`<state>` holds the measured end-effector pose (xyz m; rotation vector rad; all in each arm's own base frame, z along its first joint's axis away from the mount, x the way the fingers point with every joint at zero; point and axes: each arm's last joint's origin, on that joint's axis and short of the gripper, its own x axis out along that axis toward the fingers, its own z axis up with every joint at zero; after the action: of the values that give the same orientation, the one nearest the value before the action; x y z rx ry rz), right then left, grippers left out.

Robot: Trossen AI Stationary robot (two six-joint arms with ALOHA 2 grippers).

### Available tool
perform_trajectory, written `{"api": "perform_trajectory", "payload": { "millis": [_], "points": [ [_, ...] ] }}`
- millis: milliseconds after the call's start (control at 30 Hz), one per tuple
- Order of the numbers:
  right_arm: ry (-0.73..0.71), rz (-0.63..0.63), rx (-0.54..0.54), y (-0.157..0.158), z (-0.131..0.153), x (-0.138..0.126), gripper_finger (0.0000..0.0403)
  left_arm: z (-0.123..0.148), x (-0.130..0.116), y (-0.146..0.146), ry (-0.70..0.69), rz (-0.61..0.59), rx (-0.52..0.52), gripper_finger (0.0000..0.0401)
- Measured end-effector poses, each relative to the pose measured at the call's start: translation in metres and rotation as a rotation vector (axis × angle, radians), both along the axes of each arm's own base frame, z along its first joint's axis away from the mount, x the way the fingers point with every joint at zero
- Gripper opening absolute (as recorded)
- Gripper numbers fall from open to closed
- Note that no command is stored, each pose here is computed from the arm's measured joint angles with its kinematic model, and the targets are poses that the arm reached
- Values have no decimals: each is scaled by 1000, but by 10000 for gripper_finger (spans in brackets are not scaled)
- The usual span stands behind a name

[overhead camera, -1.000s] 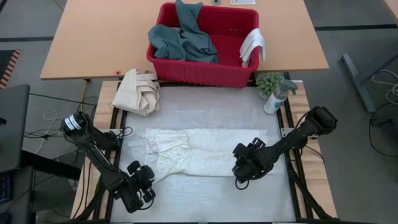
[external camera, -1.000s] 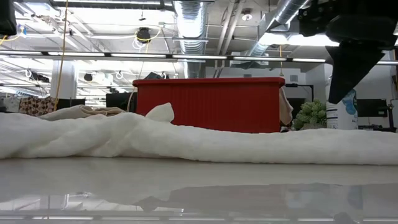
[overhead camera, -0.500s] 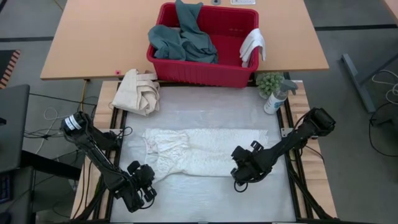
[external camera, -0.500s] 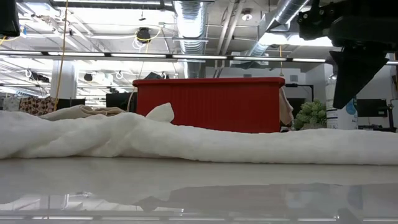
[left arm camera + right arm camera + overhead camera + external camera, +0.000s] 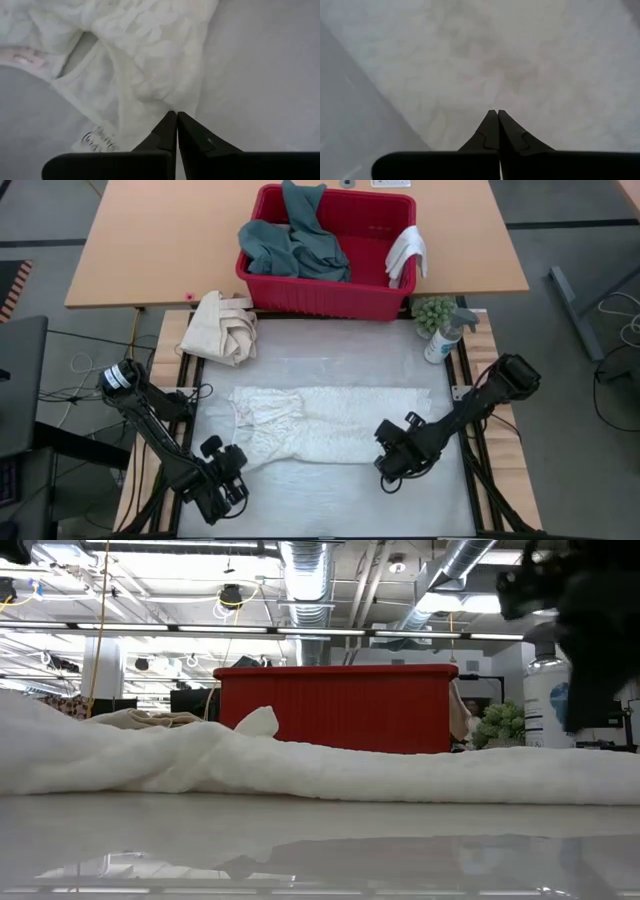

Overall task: Fold Laundry from Bin
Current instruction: Fold the white shirt

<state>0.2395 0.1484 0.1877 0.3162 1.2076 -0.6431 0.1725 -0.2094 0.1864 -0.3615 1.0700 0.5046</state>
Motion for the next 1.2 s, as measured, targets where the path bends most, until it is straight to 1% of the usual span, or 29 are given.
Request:
{"api": "perform_trajectory", "payload": {
  "millis": [133,233,367,433,700,900,1033,1200],
  "points": [
    [37,-4,-3,0,-13,-10,15,3,-3,4,26,-1,16,0],
    [66,-22,15,0,-20,-16,15,8,-7,10,46,-4,42,0],
    [97,-5,30,2,-27,-23,14,15,-9,20,67,4,82,0],
    [120,0,40,2,-29,-26,14,17,-7,23,65,-9,92,0],
    [204,35,81,7,-39,-41,14,16,3,29,93,-94,122,0],
    [258,48,80,10,-46,-56,14,16,4,30,111,-144,145,0],
    [296,58,79,13,-47,-64,14,15,4,30,111,-151,147,0],
    [304,73,73,17,-47,-68,14,6,4,31,92,-146,131,0]
  ]
}}
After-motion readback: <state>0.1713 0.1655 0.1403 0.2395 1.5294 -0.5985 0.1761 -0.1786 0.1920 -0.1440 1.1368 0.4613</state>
